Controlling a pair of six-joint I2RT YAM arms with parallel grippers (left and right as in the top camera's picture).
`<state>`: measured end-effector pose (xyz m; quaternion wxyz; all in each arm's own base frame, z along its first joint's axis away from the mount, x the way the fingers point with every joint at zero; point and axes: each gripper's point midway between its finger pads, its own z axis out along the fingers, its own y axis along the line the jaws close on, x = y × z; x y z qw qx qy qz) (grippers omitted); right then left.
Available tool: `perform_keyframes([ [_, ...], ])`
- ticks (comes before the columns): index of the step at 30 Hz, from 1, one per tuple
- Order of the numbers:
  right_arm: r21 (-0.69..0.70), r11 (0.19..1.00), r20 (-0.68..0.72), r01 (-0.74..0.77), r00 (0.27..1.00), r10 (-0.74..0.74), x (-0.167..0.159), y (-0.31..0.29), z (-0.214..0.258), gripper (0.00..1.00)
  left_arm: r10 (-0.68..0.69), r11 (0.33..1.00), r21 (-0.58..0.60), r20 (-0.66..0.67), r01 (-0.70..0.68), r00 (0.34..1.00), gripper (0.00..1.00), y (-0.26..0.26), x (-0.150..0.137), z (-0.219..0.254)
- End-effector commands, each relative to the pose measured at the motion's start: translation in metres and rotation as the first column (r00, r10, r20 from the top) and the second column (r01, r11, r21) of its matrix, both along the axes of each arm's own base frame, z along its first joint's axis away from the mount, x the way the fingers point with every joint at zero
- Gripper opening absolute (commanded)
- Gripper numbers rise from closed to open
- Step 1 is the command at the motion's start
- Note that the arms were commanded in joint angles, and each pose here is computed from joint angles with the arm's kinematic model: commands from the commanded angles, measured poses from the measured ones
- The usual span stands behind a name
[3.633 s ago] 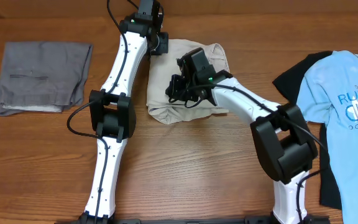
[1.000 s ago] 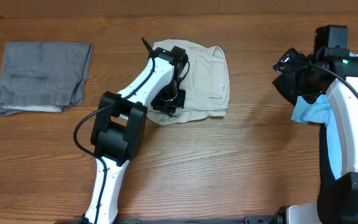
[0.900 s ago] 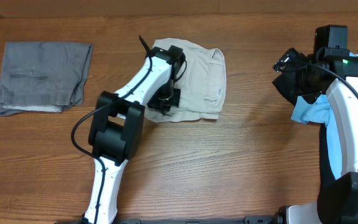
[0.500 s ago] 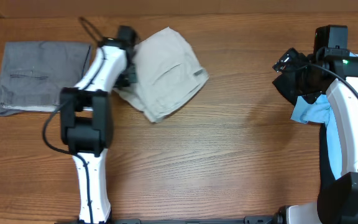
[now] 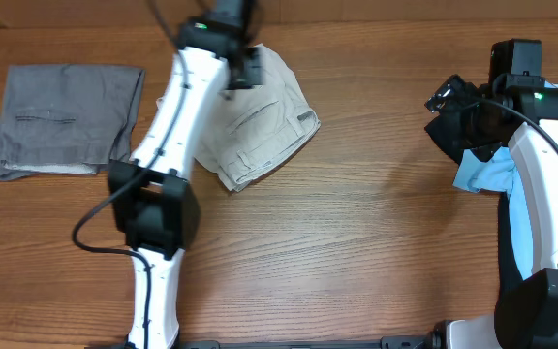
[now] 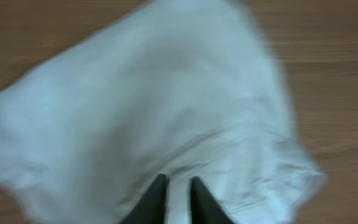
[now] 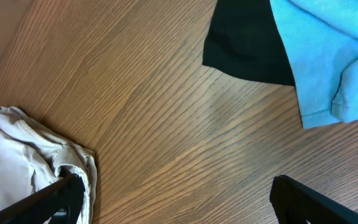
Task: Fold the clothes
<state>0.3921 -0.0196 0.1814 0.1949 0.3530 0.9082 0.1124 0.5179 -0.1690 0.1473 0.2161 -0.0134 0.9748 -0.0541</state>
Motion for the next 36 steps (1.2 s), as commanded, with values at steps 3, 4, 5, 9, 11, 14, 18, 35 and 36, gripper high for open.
perform_keyframes([
  [3, -0.012, 1.000, 0.008, 0.003, 1.000, -0.003, 0.001, -0.003, 0.002, 1.00, -0.083, 0.996, -0.027, 0.033, 0.084, 0.996, 0.04, -0.065, -0.001, -0.028],
  [4, -0.012, 1.000, 0.008, 0.003, 1.000, -0.003, 0.001, -0.003, 0.002, 1.00, -0.100, 0.994, -0.033, 0.050, 0.102, 0.994, 0.04, -0.077, 0.002, -0.035],
  [5, -0.012, 1.000, 0.008, 0.003, 1.000, -0.003, 0.001, -0.003, 0.002, 1.00, -0.119, 0.992, -0.041, 0.070, 0.122, 0.990, 0.04, -0.091, 0.005, -0.044],
  [9, -0.012, 1.000, 0.008, 0.003, 1.000, -0.003, 0.001, -0.003, 0.002, 1.00, -0.161, 0.984, -0.055, 0.109, 0.168, 0.981, 0.04, -0.126, 0.013, -0.078],
  [11, -0.012, 1.000, 0.008, 0.003, 1.000, -0.003, 0.001, -0.003, 0.002, 1.00, -0.171, 0.983, -0.054, 0.105, 0.177, 0.980, 0.04, -0.134, 0.015, -0.096],
  [14, -0.012, 1.000, 0.008, 0.003, 1.000, -0.003, 0.001, -0.003, 0.002, 1.00, -0.175, 0.983, -0.043, 0.074, 0.179, 0.982, 0.04, -0.136, 0.014, -0.128],
  [18, -0.012, 1.000, 0.008, 0.003, 1.000, -0.003, 0.001, -0.003, 0.002, 1.00, -0.197, 0.979, -0.051, -0.021, 0.196, 0.980, 0.04, -0.135, -0.002, -0.158],
  [35, -0.012, 1.000, 0.008, 0.003, 1.000, -0.003, 0.001, -0.003, 0.002, 1.00, -0.235, 0.932, 0.161, -0.413, 0.325, 0.880, 0.04, -0.057, -0.111, -0.093],
  [36, -0.011, 1.000, 0.008, 0.003, 1.000, -0.003, 0.001, -0.003, 0.002, 1.00, -0.230, 0.935, 0.159, -0.405, 0.316, 0.885, 0.05, -0.055, -0.113, -0.080],
])
